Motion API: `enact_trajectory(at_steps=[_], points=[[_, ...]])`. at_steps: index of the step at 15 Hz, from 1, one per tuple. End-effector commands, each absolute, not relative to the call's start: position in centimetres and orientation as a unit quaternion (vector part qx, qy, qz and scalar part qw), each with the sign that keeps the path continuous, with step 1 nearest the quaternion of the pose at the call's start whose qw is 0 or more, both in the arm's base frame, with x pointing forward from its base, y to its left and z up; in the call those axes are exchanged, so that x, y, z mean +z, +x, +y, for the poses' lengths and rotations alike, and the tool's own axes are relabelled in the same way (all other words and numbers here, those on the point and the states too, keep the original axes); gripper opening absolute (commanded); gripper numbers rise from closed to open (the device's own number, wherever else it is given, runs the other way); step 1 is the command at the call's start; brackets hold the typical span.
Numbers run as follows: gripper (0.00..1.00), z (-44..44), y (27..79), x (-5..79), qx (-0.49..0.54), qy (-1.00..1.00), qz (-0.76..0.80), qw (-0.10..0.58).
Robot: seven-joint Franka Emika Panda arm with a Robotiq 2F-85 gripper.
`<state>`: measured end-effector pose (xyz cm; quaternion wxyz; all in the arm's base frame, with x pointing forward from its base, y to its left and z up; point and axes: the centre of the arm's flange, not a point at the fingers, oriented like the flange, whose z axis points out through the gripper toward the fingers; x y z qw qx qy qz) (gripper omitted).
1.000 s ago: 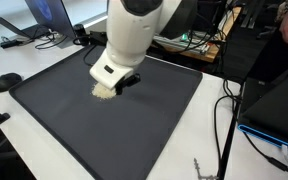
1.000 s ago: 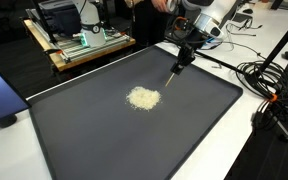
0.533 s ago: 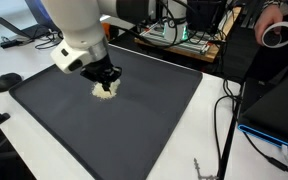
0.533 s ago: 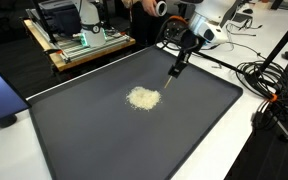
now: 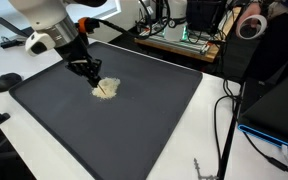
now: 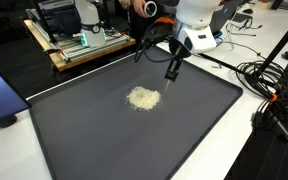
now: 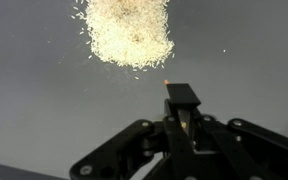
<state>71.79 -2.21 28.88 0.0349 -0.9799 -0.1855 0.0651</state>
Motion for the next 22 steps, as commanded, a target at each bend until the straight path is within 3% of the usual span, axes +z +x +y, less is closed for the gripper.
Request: enact_trajectory(at_steps=[1,22], points=[[0.03,-5.2,71.4,29.8,0.028,-0.983,-0.159,0.085],[0.03,-16.2,61.4,25.3,-0.087,-0.973,-0.006,0.213]])
